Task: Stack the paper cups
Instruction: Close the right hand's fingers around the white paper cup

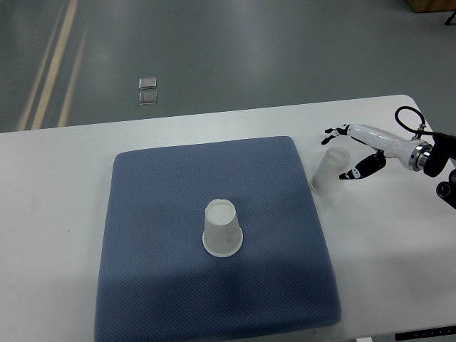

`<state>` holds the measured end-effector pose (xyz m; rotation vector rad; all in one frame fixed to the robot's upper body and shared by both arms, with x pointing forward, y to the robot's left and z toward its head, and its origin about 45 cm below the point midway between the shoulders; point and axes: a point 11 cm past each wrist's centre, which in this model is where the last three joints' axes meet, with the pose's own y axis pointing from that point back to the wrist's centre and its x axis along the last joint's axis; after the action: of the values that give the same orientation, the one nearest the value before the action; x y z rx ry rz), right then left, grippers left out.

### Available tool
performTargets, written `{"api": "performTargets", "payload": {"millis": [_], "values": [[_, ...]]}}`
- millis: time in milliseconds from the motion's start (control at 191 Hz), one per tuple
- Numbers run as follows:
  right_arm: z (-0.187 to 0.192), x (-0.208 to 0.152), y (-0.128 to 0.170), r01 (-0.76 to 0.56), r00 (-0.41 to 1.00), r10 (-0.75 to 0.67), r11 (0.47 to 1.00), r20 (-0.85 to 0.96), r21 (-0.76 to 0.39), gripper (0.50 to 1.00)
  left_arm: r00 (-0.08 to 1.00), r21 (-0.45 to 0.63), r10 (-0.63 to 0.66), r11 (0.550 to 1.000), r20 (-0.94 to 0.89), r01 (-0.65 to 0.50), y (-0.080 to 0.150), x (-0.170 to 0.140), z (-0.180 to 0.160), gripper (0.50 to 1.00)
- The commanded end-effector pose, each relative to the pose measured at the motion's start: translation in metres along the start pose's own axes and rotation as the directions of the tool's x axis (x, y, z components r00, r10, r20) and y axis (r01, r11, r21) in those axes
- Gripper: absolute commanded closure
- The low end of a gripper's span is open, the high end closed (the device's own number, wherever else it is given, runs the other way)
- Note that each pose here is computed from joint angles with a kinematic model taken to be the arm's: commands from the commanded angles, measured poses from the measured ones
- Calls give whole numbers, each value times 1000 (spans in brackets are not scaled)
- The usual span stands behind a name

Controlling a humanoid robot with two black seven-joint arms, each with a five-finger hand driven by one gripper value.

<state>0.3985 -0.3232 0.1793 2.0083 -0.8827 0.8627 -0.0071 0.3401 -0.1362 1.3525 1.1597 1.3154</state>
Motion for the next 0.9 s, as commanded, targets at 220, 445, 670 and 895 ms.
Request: {"api": "performTargets", "payload": {"millis": [220, 445, 670, 895], "values": [[1, -8, -3, 16, 999, -17, 1000, -49, -8, 579, 1000, 1, 0, 1000, 0, 0, 0, 0, 0, 500], [0, 1, -9, 13, 996, -15, 1000, -91, -18, 579, 1000, 1, 0, 1000, 1, 0, 0, 0, 0, 500], [-2, 2, -12, 28, 993, -30, 999, -117, -17, 581, 1000, 0, 0, 1000, 1, 0, 0, 0, 0, 500], [-1, 0, -13, 54, 990, -57, 998, -132, -23, 597, 1000, 0, 1, 1000, 1, -1, 0, 0, 0, 500]]}}
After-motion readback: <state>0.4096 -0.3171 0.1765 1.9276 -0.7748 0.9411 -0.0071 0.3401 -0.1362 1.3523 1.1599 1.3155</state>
